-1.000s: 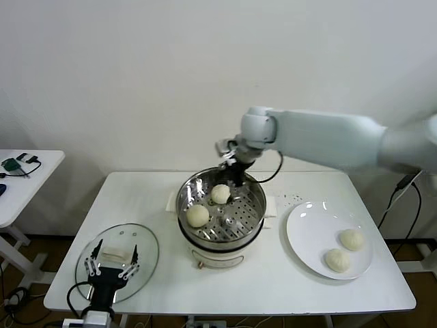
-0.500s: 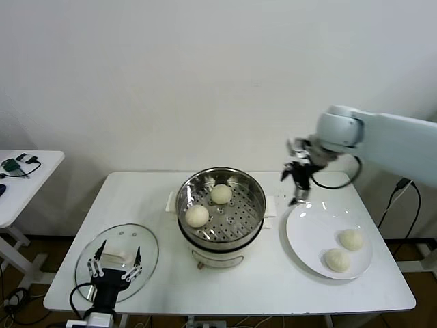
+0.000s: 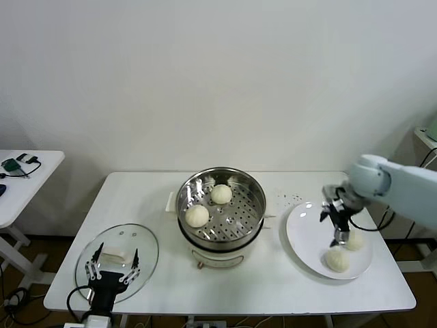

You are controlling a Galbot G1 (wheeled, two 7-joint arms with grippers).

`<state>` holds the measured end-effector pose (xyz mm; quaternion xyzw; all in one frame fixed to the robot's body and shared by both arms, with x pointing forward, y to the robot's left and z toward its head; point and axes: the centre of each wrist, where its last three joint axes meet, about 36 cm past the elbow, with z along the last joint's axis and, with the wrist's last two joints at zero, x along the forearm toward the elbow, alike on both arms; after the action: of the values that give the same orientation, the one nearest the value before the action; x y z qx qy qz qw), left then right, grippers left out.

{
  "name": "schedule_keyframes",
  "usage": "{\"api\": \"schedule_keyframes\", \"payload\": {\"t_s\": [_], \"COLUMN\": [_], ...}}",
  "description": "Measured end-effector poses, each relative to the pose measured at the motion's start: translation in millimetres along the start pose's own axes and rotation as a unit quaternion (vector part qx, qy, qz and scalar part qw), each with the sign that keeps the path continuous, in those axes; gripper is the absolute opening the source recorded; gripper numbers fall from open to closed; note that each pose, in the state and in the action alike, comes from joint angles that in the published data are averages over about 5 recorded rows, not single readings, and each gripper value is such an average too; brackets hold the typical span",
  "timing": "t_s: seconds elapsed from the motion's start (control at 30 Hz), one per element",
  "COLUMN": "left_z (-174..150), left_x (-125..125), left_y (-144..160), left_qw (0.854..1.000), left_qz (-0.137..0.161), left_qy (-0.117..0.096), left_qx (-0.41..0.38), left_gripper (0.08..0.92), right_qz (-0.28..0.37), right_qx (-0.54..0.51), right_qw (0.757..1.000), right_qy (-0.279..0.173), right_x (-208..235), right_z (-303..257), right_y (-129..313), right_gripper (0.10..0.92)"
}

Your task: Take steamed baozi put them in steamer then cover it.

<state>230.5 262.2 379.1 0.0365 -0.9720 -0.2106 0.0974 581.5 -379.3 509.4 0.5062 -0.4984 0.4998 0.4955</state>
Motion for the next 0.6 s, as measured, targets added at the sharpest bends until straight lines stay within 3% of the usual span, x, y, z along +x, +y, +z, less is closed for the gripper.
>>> {"api": "schedule_keyframes", "payload": {"t_s": [0.6], "left_z": [3], "left_x": [-1], "left_y": [-5], "left_qw": [1.0], "left_qz": [0.0], "left_qy": [0.006], "left_qx": [0.006], "left_gripper": [0.823], "right_qz": [-0.022], "right_qx": [-0.012], "right_qw": [1.0], "right_qy": [0.019], "right_x": [-46], "right_z": [20], "right_y": [10], "right_gripper": [0.816]}}
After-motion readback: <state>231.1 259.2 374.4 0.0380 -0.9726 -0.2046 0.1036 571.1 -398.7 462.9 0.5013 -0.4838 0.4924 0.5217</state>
